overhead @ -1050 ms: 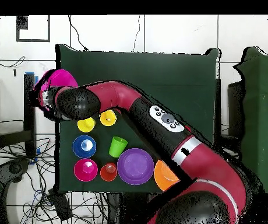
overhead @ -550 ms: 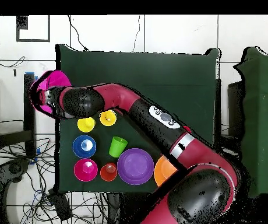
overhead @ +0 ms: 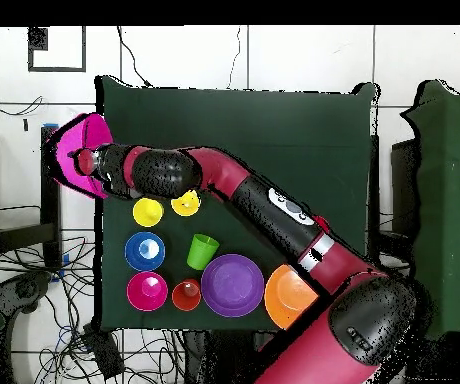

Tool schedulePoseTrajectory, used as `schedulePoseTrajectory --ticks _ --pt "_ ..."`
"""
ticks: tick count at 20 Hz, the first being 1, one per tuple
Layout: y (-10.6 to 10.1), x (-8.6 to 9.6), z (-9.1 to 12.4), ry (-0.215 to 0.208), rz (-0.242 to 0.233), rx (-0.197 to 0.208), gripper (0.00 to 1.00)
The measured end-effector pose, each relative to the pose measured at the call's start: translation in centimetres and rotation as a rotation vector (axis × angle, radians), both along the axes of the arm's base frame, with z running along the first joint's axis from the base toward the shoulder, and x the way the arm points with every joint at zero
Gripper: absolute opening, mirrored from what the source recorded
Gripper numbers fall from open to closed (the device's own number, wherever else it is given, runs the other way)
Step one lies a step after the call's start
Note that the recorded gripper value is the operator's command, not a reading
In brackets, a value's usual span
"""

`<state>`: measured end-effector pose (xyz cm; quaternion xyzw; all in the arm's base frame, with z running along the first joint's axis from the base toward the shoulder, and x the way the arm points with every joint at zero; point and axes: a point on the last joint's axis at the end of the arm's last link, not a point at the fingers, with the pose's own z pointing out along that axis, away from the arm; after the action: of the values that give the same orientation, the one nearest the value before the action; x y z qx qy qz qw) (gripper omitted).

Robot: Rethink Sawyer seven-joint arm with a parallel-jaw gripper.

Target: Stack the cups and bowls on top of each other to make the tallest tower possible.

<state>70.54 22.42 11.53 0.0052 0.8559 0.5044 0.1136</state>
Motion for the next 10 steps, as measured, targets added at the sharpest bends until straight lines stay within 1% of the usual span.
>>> schedulePoseTrajectory --ticks 1,2,3,5,7,10 --pt "-0.1 0.0 0.0 -0.003 0.002 0.004 0.00" --pt "-0.5 0.2 0.2 -0.022 0.009 0.021 0.00" --pt "-1.4 0.4 0.5 -0.061 0.030 0.048 0.00" --pt "-2.4 0.6 0.7 -0.108 0.065 0.070 0.00" --pt "-3.5 0.6 0.9 -0.157 0.104 0.085 0.00" --pt "-4.9 0.4 1.1 -0.216 0.169 0.099 0.00"
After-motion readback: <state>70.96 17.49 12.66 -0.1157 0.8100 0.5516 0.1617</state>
